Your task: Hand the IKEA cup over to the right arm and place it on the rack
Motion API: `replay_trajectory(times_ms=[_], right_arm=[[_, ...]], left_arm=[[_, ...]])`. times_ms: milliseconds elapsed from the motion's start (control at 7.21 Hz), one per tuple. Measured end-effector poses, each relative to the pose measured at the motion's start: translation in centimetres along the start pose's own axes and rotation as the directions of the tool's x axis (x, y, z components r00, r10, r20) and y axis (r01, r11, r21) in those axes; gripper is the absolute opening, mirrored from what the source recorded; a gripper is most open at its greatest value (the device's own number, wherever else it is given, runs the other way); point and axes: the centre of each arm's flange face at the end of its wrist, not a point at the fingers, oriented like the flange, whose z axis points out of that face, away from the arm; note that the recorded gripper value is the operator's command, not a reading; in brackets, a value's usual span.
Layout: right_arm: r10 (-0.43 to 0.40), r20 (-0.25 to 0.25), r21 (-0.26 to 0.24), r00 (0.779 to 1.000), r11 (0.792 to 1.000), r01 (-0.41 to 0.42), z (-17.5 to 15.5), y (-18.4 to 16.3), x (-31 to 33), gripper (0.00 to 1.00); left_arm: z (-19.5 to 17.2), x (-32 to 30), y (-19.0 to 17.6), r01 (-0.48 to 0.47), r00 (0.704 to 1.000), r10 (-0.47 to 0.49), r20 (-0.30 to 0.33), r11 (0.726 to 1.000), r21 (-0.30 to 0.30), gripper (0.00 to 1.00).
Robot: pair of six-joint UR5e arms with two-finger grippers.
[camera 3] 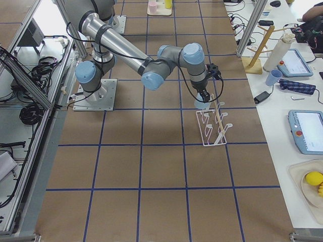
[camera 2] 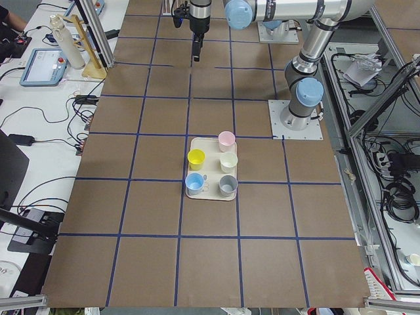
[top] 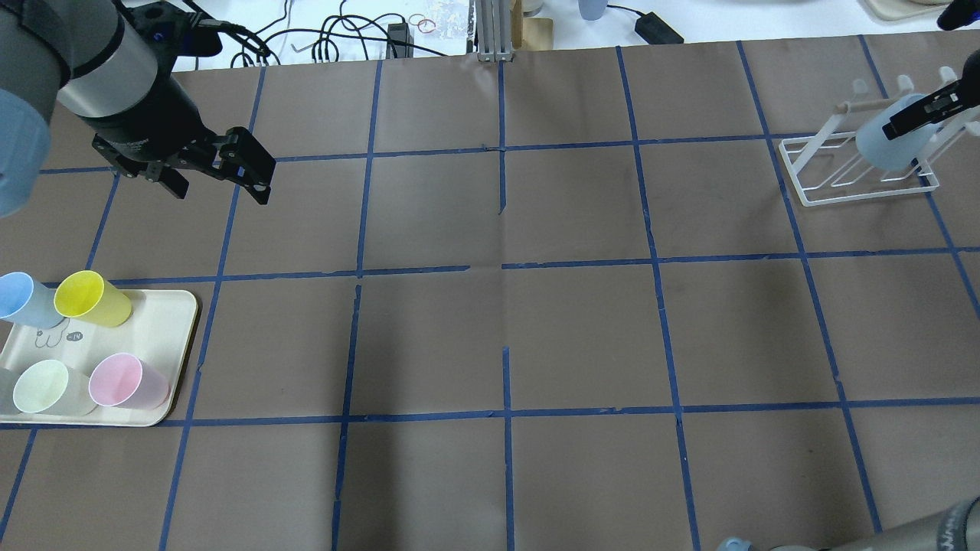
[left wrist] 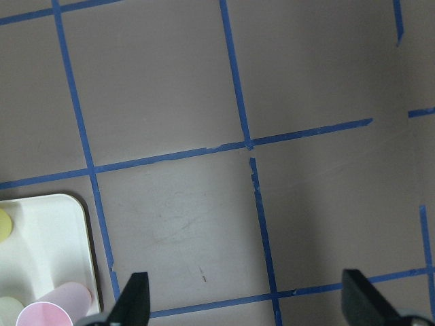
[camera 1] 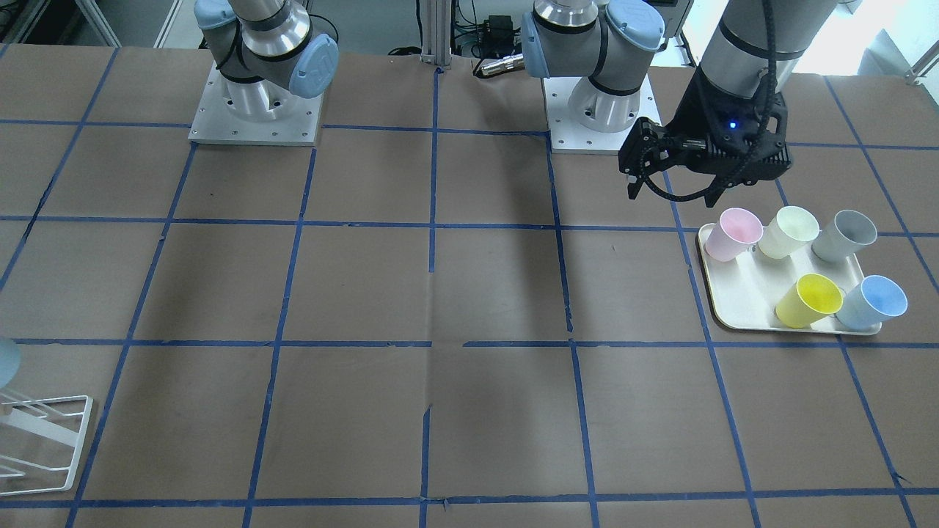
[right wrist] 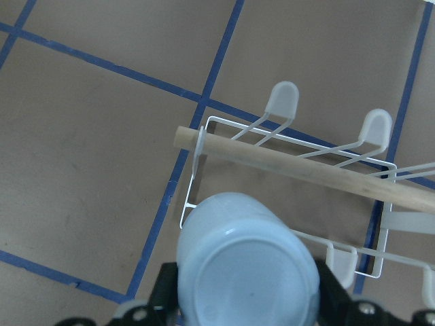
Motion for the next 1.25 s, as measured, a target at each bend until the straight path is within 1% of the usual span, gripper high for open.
replay_trajectory(times_ms=[277, 693, 971, 1109, 1248], right_arm=[[0.004, 0.006, -0.009, 1.000, 1.000, -0.004, 0.9, 0.1, 0.2, 0.16], [0.011, 0.010, -0.065, 1.000, 0.998, -0.010, 3.3, 0.7, 0.7, 0.16], [0.013, 0.017, -0.084, 1.000, 0.996, -0.012, 4.3, 1.0, 0.9, 0.22], [0.017, 0.025, -0.091, 1.000, 0.996, -0.015, 5.1, 1.1, 1.0, 0.33], [0.021, 0.031, -0.096, 0.999, 0.995, -0.018, 5.8, 1.1, 1.1, 0.62]], left_arm=[[0.0, 1.8, 0.3, 0.004, 1.000, -0.004, 0.000, 1.000, -0.003, 1.00], [-0.6, 2.4, 1.0, 0.000, 1.000, 0.000, -0.002, 1.000, -0.002, 1.00], [-0.5, 2.5, 1.6, 0.002, 1.000, -0.002, -0.003, 0.999, -0.037, 1.00], [-0.5, 2.4, 1.7, 0.003, 1.000, -0.003, -0.003, 0.999, -0.049, 1.00], [-0.4, 2.4, 1.8, 0.002, 1.000, -0.003, -0.002, 0.999, -0.053, 1.00]])
